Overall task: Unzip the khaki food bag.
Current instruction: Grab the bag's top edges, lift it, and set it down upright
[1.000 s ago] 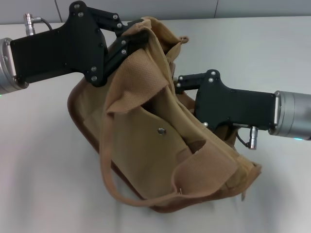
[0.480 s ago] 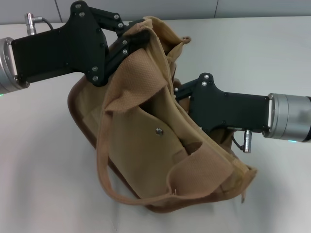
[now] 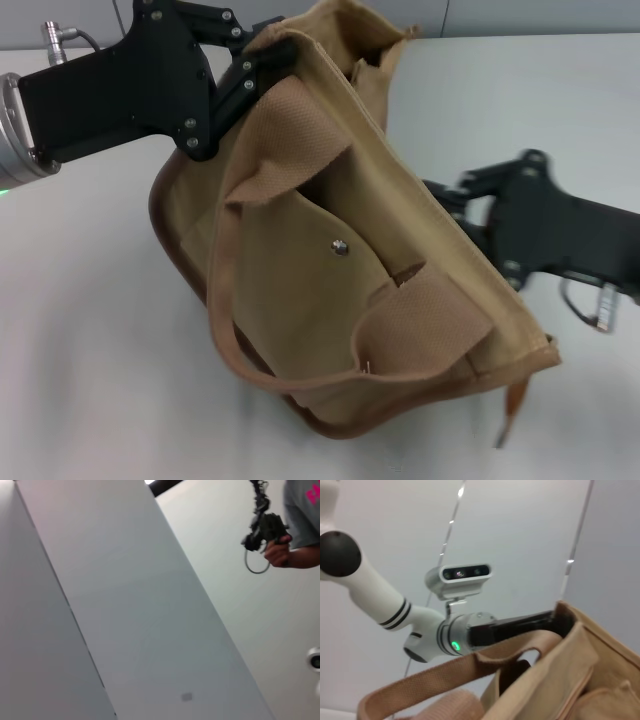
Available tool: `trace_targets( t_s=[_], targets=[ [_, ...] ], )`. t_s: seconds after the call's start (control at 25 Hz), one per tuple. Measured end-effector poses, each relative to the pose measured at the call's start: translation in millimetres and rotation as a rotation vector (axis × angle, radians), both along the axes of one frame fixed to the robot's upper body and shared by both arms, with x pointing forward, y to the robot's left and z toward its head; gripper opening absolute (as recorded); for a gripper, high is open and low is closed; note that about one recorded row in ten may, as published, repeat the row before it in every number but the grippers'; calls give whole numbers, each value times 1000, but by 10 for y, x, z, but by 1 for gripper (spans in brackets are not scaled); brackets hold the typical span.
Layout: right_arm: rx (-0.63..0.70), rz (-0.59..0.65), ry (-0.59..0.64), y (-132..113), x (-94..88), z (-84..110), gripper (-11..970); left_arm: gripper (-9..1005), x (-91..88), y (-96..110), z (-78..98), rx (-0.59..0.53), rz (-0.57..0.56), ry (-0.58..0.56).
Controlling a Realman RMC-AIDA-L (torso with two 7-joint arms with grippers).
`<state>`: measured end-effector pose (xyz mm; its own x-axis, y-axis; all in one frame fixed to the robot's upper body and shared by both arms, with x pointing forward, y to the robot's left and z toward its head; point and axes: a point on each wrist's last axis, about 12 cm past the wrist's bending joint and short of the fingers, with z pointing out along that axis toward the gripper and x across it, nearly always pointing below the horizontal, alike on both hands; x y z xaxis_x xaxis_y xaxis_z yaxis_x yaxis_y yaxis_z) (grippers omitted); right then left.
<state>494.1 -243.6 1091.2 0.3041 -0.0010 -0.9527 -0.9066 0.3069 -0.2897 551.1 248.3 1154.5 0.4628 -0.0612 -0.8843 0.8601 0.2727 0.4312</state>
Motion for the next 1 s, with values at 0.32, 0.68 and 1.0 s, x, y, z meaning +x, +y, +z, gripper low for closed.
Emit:
trace_targets(
  t_s=[0.32, 0.68, 1.0],
  targets=[
    [39, -126, 61, -560, -505, -157, 6, 70, 23, -12, 3, -2, 7, -6],
    [108, -235, 131, -860, -836, -257, 12, 71, 17, -20, -19, -4, 10, 3],
    [169, -384, 185, -1041, -839, -281, 17, 72, -6, -3, -51, -5, 18, 6]
  ],
)
